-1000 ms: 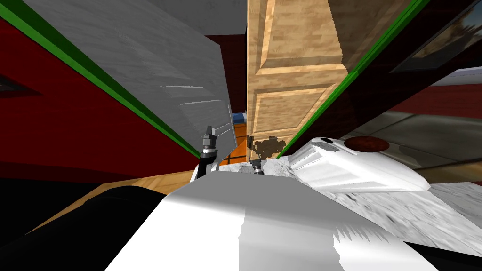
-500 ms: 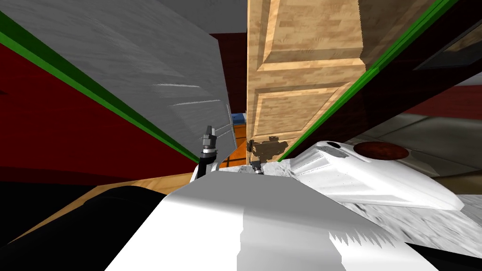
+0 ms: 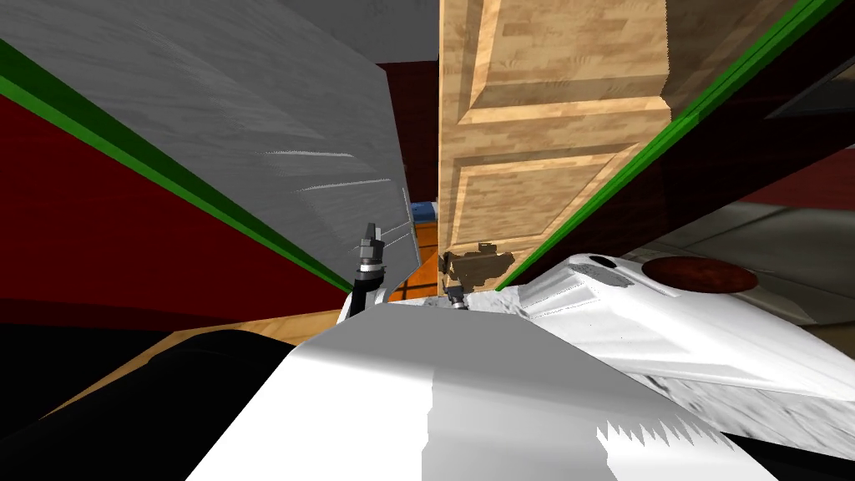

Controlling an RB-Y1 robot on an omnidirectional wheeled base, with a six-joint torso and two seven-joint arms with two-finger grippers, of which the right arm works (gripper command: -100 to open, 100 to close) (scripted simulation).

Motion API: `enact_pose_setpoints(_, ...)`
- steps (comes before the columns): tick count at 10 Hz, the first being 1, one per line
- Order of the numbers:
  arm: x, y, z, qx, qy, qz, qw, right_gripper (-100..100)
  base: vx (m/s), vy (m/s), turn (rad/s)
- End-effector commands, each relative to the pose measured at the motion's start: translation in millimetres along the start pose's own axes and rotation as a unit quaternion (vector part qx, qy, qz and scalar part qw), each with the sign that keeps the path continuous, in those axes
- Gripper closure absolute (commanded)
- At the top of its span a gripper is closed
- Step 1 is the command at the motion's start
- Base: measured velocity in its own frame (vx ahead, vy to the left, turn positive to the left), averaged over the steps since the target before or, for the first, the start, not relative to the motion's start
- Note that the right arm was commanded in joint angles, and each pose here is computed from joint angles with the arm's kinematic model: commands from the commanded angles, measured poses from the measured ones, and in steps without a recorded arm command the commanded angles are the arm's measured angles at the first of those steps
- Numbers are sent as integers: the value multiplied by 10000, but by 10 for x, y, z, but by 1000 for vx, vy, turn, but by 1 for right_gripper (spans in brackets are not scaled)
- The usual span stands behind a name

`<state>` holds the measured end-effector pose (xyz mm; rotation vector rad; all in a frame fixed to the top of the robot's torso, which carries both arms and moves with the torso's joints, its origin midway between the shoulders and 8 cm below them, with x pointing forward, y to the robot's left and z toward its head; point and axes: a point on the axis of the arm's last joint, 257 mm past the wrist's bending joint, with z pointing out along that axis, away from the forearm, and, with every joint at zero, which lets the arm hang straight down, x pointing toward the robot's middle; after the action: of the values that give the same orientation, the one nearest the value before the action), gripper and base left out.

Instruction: Push the door open

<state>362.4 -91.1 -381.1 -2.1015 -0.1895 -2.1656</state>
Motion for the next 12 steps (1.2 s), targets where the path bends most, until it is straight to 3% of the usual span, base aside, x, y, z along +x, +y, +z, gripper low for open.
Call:
enact_pose_setpoints(1, -17, 37, -14, -28, -2, 2, 10000, -100, 188, 51, 21)
enact_pose_setpoints(8, -90, 173, -69, -121, -16, -5, 9999, -100, 174, 43, 31)
enact_pose_setpoints(9, -90, 173, -69, -121, -16, -5, 9999, 100, -12, -1, -4)
enact_pose_setpoints(12, -90, 173, -69, -121, -16, -5, 9999, 100, -13, -8, 5)
